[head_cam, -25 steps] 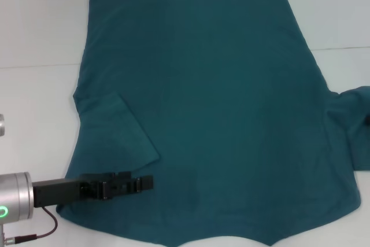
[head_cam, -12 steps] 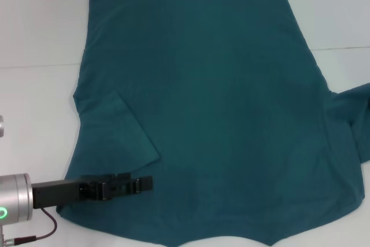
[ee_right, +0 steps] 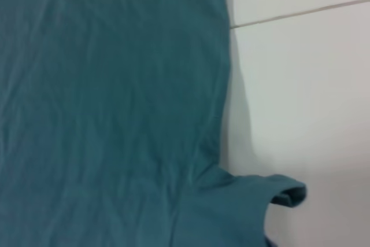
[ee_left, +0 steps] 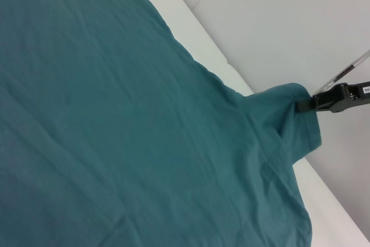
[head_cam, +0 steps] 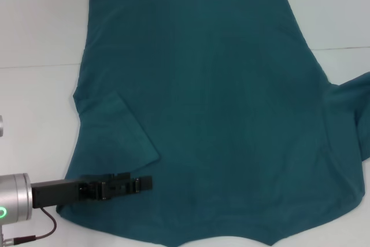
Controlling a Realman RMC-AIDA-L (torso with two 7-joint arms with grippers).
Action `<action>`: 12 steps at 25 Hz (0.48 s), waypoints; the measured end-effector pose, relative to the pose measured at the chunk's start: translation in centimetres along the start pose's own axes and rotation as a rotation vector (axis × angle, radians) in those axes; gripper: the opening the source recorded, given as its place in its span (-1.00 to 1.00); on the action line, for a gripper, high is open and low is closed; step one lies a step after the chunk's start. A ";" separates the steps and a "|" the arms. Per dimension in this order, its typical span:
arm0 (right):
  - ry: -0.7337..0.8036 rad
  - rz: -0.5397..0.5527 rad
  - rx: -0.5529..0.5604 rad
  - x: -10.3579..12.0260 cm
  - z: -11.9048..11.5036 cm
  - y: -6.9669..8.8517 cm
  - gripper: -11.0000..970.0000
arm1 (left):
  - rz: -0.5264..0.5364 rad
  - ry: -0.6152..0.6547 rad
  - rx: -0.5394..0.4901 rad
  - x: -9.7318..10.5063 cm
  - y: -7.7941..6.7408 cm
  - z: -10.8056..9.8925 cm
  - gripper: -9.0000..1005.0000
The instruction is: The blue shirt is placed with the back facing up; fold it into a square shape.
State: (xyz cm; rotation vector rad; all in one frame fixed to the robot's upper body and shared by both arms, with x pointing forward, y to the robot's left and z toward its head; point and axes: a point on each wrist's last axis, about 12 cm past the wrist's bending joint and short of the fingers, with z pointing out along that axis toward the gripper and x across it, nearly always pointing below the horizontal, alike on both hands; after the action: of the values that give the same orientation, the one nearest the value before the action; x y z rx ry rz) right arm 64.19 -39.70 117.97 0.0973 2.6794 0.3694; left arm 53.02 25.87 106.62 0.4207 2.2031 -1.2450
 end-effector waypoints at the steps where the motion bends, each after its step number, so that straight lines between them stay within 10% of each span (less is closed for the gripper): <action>1: 0.005 -0.007 0.009 -0.1 -0.1 0.0 -0.94 | 0.000 0.000 -0.001 0.0 0.0 0.0 0.80; 12: -0.030 -0.052 0.066 -1.7 -0.8 1.1 -0.94 | -0.013 -0.003 -0.005 0.0 0.0 0.1 0.80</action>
State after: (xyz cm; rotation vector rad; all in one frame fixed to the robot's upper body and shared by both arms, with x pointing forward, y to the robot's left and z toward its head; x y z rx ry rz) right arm 65.37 -39.02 119.66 0.0524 2.6592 0.2614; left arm 53.10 25.84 106.60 0.4021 2.2092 -1.2461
